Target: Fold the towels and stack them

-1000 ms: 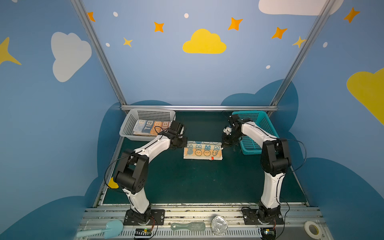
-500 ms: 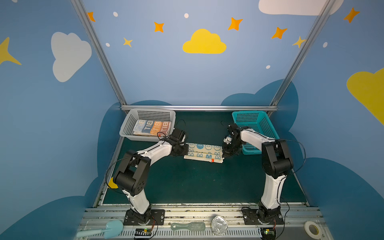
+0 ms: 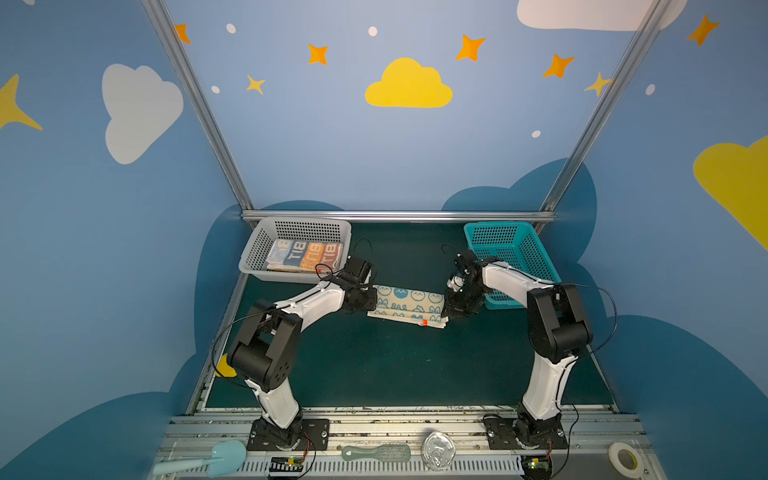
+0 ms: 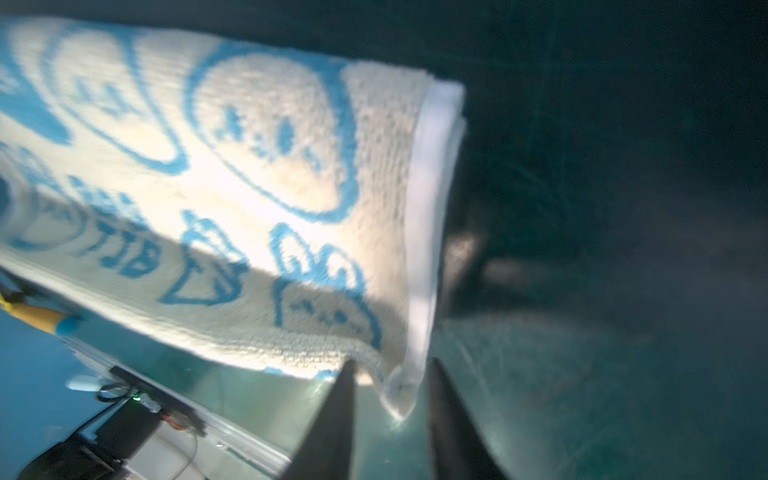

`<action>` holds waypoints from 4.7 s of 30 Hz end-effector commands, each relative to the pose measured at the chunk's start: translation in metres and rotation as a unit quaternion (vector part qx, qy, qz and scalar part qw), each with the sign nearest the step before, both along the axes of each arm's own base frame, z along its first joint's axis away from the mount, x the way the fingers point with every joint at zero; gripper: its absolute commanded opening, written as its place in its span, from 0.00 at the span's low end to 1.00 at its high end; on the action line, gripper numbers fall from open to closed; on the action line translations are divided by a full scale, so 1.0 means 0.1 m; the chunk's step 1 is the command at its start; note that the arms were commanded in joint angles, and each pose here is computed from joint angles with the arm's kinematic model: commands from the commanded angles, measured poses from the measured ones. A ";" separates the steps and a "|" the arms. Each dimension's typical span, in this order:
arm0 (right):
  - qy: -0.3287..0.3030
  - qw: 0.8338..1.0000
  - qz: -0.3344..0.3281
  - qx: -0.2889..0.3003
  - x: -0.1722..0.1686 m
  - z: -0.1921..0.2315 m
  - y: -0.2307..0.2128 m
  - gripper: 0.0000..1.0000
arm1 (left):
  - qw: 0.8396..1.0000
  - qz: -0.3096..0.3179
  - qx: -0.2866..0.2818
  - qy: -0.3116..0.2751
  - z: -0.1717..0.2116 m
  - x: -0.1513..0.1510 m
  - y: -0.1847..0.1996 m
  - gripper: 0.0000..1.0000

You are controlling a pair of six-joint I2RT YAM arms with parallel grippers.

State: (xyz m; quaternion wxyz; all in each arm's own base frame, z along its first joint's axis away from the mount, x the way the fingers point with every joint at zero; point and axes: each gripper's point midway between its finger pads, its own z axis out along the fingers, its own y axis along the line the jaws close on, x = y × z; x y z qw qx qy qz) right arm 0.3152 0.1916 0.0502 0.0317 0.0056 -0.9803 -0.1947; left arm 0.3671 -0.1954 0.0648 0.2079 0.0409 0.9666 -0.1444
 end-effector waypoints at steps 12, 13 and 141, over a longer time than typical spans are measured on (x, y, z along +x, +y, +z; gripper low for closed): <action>-0.016 0.990 -0.041 0.132 -0.02 0.42 0.33 0.52 | 0.990 -0.033 -0.131 -0.028 0.54 0.02 -0.79 0.91; -0.009 0.990 -0.043 0.135 -0.04 0.35 0.35 0.52 | 0.991 -0.033 -0.131 -0.022 0.49 0.01 -0.81 0.93; -0.177 0.961 0.120 0.174 0.84 1.68 1.67 0.89 | 0.939 -0.109 0.300 -0.129 1.84 1.57 1.55 0.03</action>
